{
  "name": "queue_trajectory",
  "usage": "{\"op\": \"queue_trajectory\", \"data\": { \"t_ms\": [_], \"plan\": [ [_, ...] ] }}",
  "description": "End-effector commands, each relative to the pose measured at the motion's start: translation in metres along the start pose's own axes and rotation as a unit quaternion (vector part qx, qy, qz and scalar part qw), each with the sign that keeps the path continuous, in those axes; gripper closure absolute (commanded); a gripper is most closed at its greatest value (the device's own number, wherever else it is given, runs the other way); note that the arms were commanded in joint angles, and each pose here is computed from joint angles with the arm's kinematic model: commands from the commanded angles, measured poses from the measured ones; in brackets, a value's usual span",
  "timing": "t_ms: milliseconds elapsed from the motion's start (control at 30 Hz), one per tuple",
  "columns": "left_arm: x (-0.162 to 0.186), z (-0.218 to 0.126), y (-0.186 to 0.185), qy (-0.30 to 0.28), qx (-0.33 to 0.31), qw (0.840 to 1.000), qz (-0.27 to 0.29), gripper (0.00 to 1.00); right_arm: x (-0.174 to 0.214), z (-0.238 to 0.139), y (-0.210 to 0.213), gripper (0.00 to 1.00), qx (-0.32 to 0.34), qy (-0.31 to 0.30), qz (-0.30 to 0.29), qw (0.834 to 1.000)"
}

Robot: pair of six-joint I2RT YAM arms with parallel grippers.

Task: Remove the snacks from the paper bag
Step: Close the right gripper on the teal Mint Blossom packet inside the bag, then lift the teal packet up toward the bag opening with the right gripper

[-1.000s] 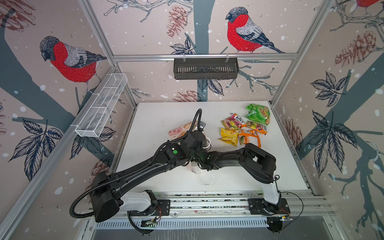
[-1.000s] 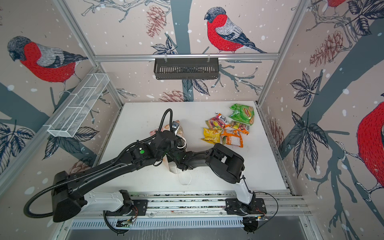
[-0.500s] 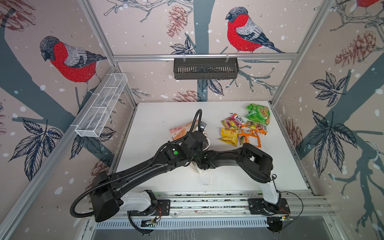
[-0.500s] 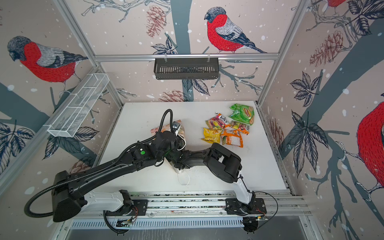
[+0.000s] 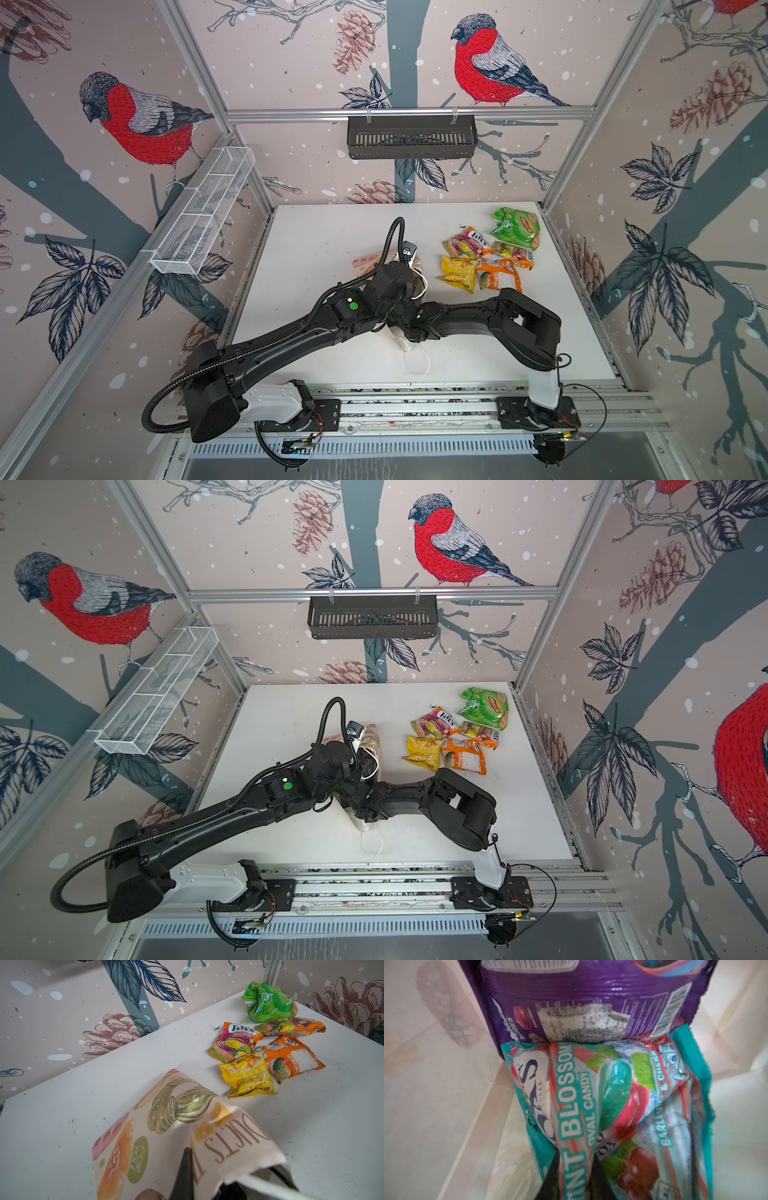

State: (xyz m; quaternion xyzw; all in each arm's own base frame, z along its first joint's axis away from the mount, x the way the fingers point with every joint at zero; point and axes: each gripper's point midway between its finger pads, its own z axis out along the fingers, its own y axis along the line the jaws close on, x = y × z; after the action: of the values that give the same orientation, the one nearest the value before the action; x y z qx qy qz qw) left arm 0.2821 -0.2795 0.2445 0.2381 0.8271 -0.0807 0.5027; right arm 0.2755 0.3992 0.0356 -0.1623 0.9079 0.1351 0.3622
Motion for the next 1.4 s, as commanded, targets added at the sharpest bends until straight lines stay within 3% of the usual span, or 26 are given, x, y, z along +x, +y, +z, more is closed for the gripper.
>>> {"op": "queue_trajectory", "data": {
  "t_ms": [0,333,767,1367],
  "plan": [
    [0.020,0.005,-0.007,0.038,0.014,0.999,0.007,1.00,-0.009,-0.008,0.006,0.83,-0.007,-0.008,-0.003,1.000],
    [0.022,0.007,-0.002,0.043,-0.001,0.999,0.003,1.00,-0.023,-0.020,0.001,0.87,0.005,-0.045,-0.002,0.999],
    [0.022,0.009,0.001,0.051,-0.016,0.999,-0.001,1.00,-0.034,-0.025,-0.029,0.97,0.076,-0.080,-0.013,0.994],
    [0.008,-0.003,0.006,0.026,-0.011,0.999,-0.019,1.00,-0.025,-0.030,-0.048,0.98,0.084,-0.087,-0.004,0.993]
  ]
}}
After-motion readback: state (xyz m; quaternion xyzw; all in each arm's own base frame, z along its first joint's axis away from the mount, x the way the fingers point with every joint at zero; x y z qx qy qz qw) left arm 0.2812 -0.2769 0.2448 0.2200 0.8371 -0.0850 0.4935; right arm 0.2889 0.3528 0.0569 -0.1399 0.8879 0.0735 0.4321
